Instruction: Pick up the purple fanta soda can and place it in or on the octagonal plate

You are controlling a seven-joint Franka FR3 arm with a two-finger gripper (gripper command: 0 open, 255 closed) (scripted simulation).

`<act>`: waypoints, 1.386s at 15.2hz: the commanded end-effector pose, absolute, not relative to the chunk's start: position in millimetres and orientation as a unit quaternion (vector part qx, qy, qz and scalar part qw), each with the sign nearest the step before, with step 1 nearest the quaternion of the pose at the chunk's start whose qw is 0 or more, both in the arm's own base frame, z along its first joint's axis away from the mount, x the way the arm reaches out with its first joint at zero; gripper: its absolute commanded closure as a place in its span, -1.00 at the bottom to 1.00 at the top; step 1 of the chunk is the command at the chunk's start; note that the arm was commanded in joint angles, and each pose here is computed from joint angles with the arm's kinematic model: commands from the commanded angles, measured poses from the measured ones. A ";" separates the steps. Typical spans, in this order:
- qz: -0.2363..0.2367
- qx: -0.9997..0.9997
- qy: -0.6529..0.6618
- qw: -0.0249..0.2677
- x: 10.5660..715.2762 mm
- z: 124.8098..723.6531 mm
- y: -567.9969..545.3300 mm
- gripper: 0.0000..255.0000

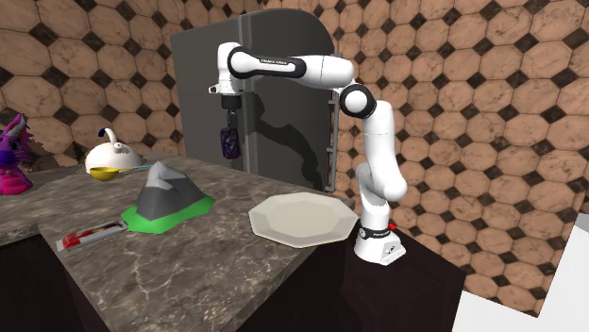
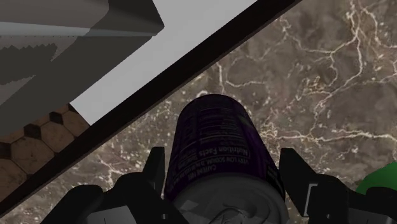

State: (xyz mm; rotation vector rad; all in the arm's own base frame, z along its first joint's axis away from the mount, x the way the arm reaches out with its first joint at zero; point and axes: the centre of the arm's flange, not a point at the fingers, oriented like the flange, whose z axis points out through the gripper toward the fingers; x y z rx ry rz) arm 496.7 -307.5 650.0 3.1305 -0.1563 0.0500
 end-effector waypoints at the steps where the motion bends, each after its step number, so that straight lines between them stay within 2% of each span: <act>1: 0.016 0.999 -0.050 0.003 495.7 661.2 -308.8 1.00; 3: 0.016 0.999 -0.050 0.003 495.7 667.0 -308.8 1.00; 21: 0.016 0.999 -0.050 0.003 444.6 680.9 -77.2 1.00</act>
